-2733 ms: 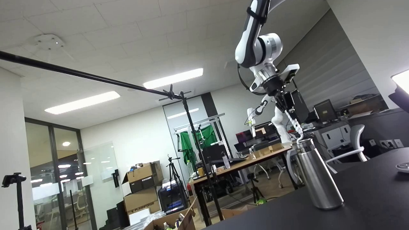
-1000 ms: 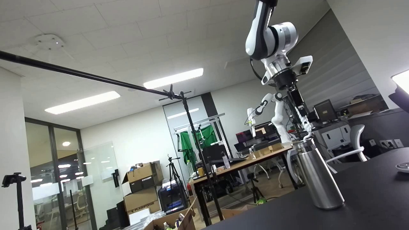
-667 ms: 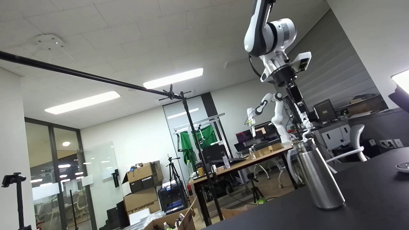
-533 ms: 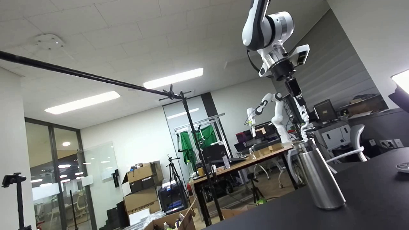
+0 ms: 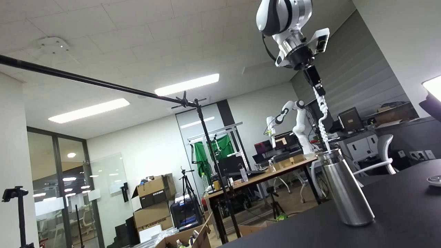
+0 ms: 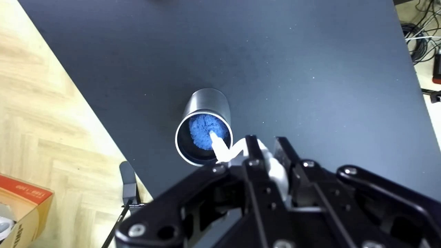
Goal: Use the brush to scrub inside the thermos
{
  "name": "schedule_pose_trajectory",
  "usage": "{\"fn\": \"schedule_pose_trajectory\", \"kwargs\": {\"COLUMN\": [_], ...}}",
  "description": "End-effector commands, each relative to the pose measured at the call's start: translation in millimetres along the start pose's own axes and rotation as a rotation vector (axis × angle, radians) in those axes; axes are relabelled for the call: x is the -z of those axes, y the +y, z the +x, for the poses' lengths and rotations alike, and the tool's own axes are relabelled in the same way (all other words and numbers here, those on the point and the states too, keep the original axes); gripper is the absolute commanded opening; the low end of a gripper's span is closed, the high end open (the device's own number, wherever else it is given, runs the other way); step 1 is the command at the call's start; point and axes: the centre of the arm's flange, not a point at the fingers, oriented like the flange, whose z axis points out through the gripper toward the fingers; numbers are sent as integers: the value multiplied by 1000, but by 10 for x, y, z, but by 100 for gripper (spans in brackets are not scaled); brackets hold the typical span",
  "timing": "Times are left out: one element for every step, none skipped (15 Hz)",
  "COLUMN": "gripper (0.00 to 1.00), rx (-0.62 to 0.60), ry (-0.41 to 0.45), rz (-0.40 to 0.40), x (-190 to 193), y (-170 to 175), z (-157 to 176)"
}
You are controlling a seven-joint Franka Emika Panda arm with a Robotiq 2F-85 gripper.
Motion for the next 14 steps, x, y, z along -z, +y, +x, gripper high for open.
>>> {"fn": "schedule_pose_trajectory", "kwargs": {"gripper": [4,4,4,4,4,4,4,4,4,4,4,4,4,4], "rx": [-27,-37,-42,-43,-44,-45,-44,-45,-48,-51,-54,-56,-54,-52], "ry": [25,29,31,31,31,31,29,24,22,23,25,25,25,22], "rz": [68,88,108,119,123,128,127,127,124,119,112,105,96,80], "x": [-433,-571,-688,-778,-845,-885,-887,-891,-851,-808,-754,-685,-606,-487], "y": [84,104,122,136,150,159,165,166,168,171,178,180,176,161], "z": [-3,17,40,61,79,92,96,95,82,68,57,46,37,28]}}
